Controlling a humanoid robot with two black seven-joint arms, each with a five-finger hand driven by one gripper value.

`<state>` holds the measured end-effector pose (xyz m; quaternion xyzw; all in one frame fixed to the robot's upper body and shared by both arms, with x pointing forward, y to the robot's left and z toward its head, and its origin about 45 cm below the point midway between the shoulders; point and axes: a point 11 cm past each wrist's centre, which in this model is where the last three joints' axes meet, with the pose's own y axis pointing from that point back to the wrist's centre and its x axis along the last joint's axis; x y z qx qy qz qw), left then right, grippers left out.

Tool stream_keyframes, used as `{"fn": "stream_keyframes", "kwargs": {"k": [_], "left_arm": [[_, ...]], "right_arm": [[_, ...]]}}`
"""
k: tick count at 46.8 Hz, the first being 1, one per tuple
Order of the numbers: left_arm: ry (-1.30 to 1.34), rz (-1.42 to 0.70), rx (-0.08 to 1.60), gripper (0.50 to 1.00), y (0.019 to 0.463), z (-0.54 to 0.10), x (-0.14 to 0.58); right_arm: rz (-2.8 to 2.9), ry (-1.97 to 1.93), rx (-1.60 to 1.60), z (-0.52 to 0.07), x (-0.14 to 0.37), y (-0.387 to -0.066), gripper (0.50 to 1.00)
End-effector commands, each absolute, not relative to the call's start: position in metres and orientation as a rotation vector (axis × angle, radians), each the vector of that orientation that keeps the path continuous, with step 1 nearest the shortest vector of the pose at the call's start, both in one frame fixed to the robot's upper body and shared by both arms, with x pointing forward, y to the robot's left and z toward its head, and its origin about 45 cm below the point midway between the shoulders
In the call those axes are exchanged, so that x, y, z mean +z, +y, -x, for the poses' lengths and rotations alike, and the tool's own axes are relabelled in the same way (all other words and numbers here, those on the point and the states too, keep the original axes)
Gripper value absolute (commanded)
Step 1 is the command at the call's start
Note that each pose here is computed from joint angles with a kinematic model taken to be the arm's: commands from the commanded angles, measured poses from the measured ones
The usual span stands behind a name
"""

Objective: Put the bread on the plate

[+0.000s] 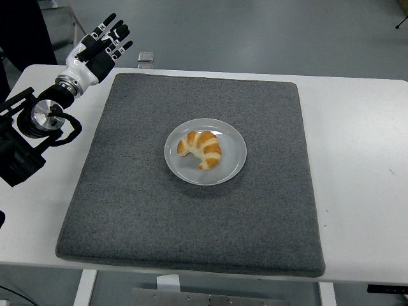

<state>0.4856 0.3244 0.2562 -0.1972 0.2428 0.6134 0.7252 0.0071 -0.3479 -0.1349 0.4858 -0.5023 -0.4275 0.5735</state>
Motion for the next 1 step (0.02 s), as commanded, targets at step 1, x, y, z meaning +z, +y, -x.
{"fn": "stream_keyframes", "kwargs": {"k": [1], "left_arm": [[0.536,0.434,1.355,1.000,0.3252,-0.4852,0.2555]], "right_arm": [[-1.141,-1.176,-1.000,-0.0069,-0.1349,-0.3476,0.932]]}}
